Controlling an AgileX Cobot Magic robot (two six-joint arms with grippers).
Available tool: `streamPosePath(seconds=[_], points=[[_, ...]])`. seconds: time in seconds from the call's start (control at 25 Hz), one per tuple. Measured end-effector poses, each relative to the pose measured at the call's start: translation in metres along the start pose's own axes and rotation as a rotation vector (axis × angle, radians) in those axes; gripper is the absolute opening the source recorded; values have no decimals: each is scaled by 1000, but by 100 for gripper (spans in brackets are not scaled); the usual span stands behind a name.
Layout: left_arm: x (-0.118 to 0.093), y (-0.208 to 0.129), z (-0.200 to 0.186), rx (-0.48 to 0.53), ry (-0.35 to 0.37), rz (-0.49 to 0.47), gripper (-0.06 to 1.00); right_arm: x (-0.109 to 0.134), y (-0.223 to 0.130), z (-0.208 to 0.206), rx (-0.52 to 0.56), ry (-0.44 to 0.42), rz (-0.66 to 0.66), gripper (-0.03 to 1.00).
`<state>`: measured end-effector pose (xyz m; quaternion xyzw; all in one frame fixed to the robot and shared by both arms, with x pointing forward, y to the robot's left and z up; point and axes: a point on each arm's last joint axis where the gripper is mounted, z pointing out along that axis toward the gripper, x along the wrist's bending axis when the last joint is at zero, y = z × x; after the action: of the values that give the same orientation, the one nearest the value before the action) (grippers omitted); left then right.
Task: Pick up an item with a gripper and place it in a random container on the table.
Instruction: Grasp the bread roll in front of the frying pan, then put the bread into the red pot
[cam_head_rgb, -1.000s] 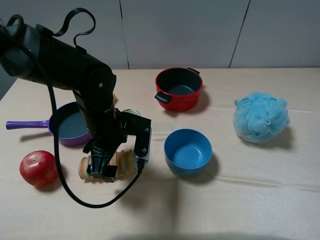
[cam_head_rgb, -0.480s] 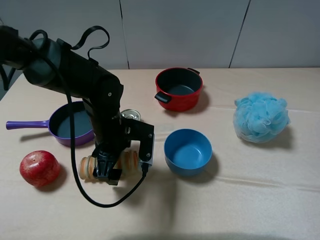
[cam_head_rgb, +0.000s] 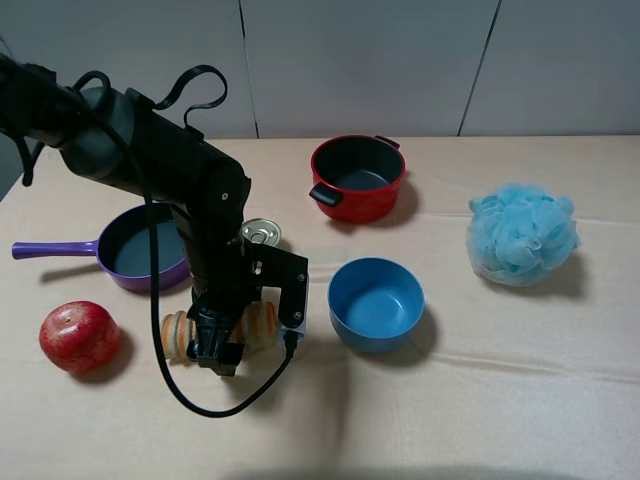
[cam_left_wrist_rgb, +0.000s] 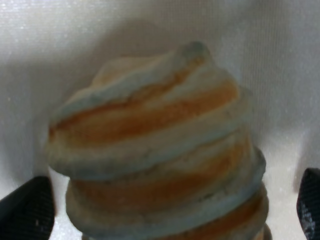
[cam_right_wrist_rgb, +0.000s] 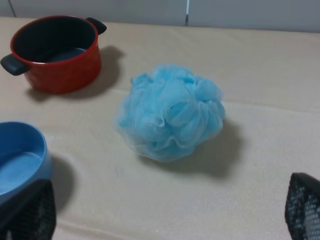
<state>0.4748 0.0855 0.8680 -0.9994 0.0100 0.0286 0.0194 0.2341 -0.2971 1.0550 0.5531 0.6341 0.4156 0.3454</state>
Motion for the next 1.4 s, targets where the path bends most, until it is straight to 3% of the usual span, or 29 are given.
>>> streamPosePath(seconds=[0.24,0.48,0.56,1.04,1.4], points=[[0,0,0,0,0,0,90,0,0,0,0,0,0,69],[0,0,0,-4,3,-2,56,0,0,0,0,0,0,69],[0,1,0,-6,4,-2,51,0,0,0,0,0,0,69],[0,1,0,-11,0,-10,41,0,0,0,0,0,0,69],[-1,1,-2,-6,-8,-11,41,0,0,0,0,0,0,69]])
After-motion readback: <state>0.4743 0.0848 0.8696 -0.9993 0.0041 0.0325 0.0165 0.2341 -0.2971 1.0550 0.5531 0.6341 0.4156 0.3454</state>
